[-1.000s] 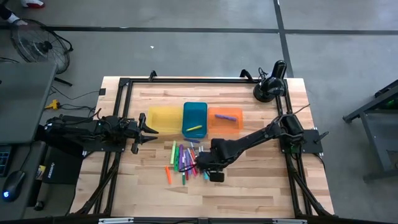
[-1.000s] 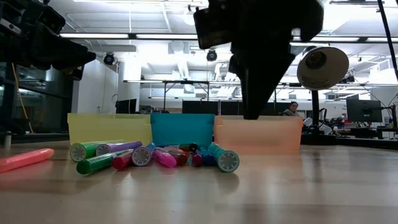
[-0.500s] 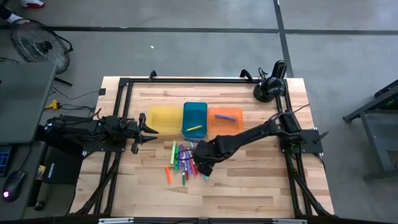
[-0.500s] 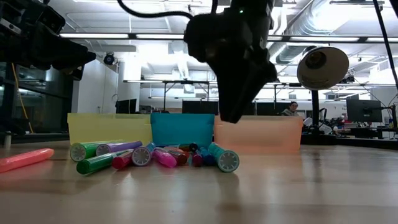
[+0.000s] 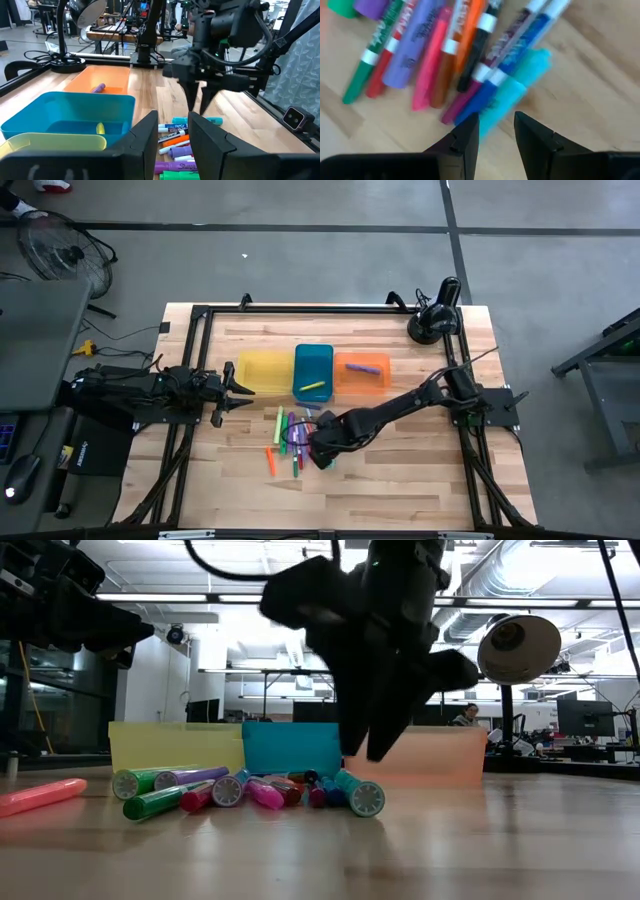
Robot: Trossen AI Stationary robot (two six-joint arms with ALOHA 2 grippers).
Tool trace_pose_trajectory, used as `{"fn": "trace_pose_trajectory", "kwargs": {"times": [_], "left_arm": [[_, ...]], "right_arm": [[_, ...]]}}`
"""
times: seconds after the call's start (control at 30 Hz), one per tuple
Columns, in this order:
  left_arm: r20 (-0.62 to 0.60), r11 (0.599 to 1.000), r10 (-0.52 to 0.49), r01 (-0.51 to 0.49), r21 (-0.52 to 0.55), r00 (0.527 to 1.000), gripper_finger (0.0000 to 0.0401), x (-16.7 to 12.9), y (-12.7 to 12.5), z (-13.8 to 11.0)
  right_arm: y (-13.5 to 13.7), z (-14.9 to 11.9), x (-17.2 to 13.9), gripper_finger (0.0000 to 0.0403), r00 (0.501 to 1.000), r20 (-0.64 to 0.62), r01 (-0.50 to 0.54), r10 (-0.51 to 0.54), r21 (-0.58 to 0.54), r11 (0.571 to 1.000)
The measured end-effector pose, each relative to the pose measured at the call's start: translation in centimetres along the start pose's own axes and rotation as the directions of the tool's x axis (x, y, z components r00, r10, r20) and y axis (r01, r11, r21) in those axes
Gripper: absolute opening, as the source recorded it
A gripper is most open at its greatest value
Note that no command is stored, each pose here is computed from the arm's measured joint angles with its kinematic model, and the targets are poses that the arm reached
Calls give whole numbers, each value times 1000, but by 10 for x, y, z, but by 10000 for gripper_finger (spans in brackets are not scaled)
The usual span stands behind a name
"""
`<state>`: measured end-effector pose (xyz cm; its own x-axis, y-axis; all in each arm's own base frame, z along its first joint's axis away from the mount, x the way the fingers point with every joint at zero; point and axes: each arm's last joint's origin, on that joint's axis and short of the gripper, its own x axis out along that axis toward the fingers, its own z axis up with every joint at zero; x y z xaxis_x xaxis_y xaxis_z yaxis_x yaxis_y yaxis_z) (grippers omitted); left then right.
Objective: Pick & Place Markers
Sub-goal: Put the light blue highlighter pen into the orange bin
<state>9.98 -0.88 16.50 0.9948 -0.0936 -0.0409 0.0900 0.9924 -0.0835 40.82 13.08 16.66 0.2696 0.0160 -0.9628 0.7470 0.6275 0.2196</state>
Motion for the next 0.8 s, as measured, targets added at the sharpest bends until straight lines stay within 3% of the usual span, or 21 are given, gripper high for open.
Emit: {"fn": "trace_pose_trajectory", "kwargs": {"times": [0.33,0.8], "left_arm": [[0,1000,0,0,0,1000,104,0,0,0],[0,1000,0,0,0,1000,104,0,0,0]], "right_arm": [[3,-5,18,113,1000,0,9,-9,53,999],[-10,-13,18,113,987,-74,142,-145,-44,989]]}}
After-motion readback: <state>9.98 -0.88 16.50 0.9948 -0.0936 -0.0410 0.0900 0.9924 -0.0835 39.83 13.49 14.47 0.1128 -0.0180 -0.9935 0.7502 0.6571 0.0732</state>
